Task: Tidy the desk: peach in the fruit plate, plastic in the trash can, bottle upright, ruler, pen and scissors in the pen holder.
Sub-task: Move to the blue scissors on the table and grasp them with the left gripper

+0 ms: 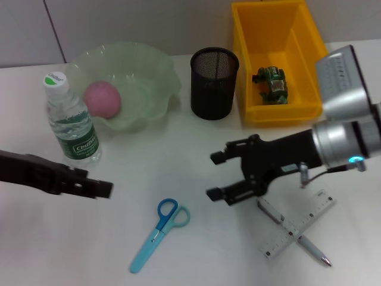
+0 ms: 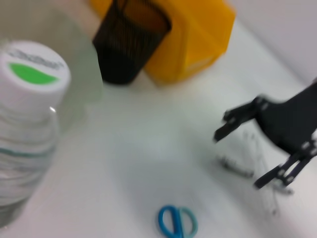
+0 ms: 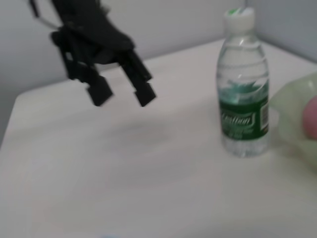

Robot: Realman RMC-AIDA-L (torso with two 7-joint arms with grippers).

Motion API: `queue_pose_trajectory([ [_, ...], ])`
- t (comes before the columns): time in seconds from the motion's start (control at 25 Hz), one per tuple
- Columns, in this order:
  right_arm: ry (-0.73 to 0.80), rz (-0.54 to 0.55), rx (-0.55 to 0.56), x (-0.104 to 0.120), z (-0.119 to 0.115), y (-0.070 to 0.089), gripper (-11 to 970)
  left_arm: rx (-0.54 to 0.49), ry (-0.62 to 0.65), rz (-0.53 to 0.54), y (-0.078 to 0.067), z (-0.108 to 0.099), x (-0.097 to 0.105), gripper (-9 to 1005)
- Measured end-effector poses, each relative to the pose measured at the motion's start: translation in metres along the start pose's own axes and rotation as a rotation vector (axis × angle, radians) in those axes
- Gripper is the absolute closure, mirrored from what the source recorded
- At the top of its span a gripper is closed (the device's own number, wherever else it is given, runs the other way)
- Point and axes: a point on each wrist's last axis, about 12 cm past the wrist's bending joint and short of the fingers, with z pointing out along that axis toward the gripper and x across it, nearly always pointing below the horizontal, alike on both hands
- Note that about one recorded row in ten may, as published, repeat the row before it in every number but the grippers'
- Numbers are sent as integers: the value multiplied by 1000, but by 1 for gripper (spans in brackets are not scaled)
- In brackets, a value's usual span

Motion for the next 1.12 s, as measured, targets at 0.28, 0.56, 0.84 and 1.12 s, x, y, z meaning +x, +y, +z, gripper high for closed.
queue_pose_trajectory([
  [0.28,80,-59,-1,4,-35,-5,140,-82,165,18,-23,42,-36,181],
  [0.56,105,-105,14,3,-52,-9,140,-161,241,19,-37,71,-52,181],
  [0.84,113,-132,31,2,-61,-12,140,-190,293,26,-48,95,-57,182],
  [1.12,125,-149,37,-2,-63,-13,140,-208,309,37,-52,106,-57,182],
])
